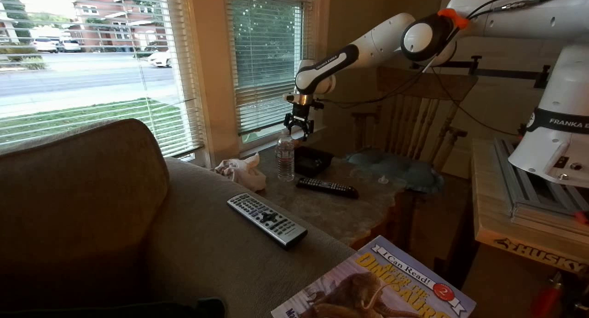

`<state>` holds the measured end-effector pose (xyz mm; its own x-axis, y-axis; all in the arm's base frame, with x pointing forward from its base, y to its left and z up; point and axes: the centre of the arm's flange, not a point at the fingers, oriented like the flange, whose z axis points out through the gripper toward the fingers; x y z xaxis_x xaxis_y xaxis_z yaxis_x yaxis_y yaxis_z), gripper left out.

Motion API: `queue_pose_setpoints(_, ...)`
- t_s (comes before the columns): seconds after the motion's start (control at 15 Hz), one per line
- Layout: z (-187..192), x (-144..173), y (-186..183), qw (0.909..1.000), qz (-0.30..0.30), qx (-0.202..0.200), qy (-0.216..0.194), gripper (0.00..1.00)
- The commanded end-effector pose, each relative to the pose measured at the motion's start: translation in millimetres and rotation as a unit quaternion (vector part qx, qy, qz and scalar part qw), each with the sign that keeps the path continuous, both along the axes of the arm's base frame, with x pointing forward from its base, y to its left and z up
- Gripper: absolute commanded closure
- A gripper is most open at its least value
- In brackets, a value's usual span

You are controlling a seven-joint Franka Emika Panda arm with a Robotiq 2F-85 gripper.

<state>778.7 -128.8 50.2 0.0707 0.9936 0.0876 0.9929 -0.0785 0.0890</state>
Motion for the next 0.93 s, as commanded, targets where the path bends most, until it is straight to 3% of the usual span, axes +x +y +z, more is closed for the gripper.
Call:
queue_pose_setpoints(0.0,0,0,0,1.0000,0.000,0.000,0.000,0.00)
queue_pose_setpoints(0.4,2,0,-18,0.9983,0.042,-0.025,-0.032,0.00)
queue_pose_setpoints(0.87,-9,12,-22,0.9982,0.027,-0.004,-0.054,0.00)
